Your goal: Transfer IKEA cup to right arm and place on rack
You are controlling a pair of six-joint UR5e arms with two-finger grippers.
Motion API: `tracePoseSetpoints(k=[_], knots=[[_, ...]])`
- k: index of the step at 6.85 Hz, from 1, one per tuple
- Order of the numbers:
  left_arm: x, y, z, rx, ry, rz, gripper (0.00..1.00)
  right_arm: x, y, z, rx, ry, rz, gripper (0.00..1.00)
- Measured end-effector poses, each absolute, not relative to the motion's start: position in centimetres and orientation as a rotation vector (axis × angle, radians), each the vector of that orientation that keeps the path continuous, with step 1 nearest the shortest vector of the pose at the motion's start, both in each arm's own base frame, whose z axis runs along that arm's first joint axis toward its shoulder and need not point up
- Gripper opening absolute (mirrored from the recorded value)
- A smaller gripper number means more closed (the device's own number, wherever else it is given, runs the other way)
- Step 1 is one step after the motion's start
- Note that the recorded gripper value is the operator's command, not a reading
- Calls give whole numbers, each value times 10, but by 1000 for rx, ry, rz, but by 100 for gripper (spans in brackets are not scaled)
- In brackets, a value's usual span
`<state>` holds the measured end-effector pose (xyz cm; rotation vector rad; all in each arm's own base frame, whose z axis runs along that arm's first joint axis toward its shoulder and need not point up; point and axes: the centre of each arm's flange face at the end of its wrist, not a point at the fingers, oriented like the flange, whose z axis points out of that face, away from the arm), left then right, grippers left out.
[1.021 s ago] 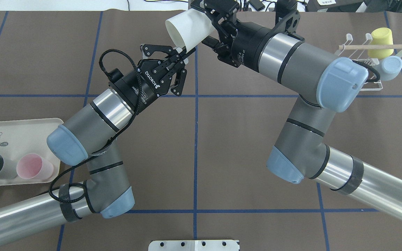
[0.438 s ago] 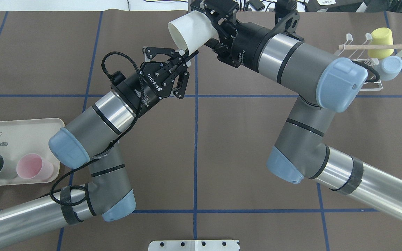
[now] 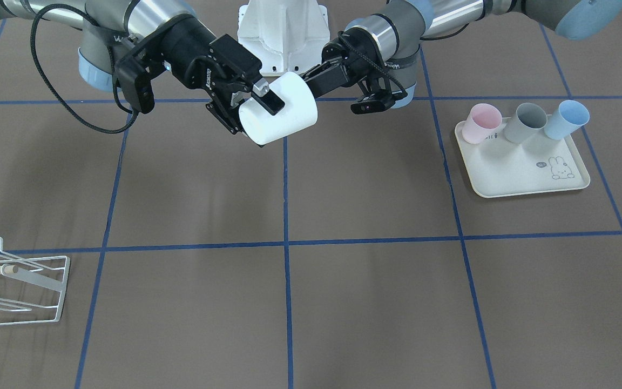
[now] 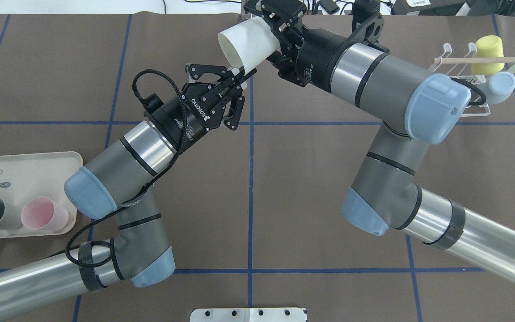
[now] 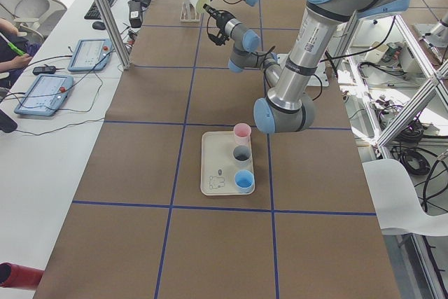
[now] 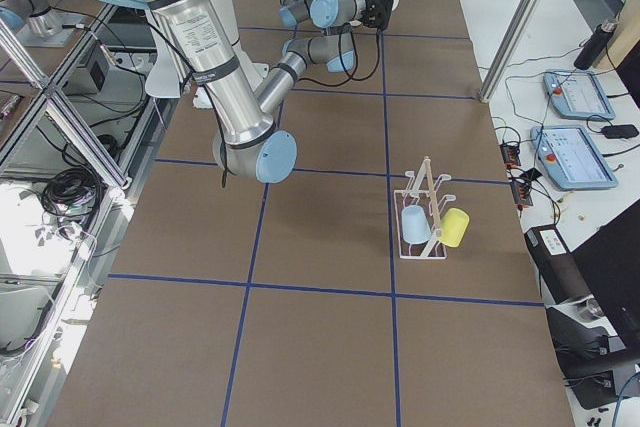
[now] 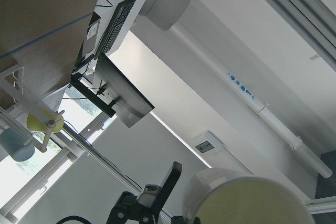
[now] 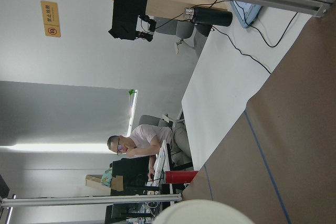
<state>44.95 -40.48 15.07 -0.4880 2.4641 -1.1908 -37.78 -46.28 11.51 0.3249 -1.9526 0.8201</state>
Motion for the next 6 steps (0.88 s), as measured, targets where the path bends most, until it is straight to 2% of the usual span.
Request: tracePoseSetpoints(k=[1,2,3,4,5,6], knots=[[450,-404,150,-488,2465,-1191,0,-378,-463,114,325,-1954,820,99],[449,-404,150,-489,2466,-1190,0,-378,-463,114,325,-1955,819,58],[449,-404,150,-490,2467,-1189,0,-378,-462,113,323,-1956,819,1],[449,-404,149,-490,2468,-1189,0,-379,-462,114,321,-1954,818,0],[449,-404,149,-492,2468,-1187,77,-380,-462,114,328,-1951,811,0],[448,-403,149,-496,2472,-1182,99,-380,-461,114,339,-1948,801,0]])
